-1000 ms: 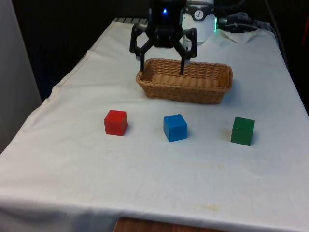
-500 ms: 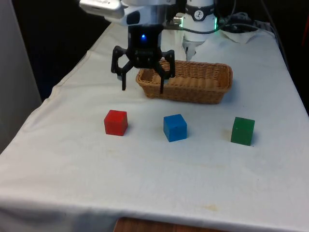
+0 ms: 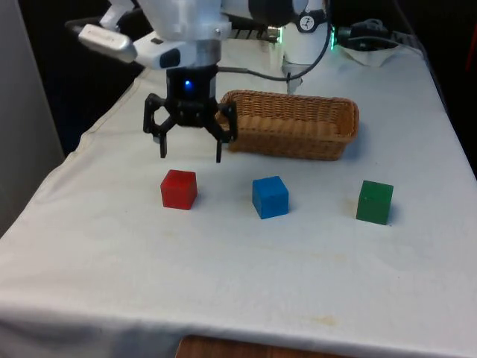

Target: Pick up exactly two blocks and place them into the basket.

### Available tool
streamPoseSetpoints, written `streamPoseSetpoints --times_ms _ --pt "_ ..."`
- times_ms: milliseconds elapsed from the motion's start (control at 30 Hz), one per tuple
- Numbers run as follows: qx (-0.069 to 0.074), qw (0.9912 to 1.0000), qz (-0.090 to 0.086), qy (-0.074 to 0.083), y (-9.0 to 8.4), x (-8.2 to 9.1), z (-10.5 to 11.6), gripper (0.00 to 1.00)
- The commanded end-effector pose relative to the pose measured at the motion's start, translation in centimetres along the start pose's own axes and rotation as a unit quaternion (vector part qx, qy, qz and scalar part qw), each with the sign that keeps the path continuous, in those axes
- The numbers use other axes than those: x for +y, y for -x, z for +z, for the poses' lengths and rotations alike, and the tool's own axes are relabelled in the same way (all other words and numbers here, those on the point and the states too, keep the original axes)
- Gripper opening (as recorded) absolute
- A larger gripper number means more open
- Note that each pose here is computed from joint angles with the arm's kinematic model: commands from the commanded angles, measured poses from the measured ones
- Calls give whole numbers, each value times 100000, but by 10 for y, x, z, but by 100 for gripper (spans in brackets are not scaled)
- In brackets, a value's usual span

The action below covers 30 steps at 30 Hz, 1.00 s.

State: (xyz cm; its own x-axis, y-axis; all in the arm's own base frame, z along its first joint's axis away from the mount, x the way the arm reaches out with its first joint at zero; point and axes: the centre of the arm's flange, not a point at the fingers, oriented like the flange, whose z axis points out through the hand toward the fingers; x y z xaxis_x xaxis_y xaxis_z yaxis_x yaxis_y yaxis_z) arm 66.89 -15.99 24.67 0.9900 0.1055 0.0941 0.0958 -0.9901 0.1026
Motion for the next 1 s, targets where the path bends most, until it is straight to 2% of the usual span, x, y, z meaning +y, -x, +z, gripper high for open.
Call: streamPoseSetpoints --times_ms 0,100,233,433,733,767,967 --pt "178 100000 147 -119 0 5 6 100" --pt "-221 99999 354 10 2 7 10 100" --pt "-269 99995 980 116 3 22 26 100" --pt "-423 99983 1753 245 1 32 40 100" --pt "-438 99970 2411 264 -5 33 61 100" --pt "-489 99971 2313 434 -3 32 56 100" --pt "-593 99961 2683 415 -4 36 68 100"
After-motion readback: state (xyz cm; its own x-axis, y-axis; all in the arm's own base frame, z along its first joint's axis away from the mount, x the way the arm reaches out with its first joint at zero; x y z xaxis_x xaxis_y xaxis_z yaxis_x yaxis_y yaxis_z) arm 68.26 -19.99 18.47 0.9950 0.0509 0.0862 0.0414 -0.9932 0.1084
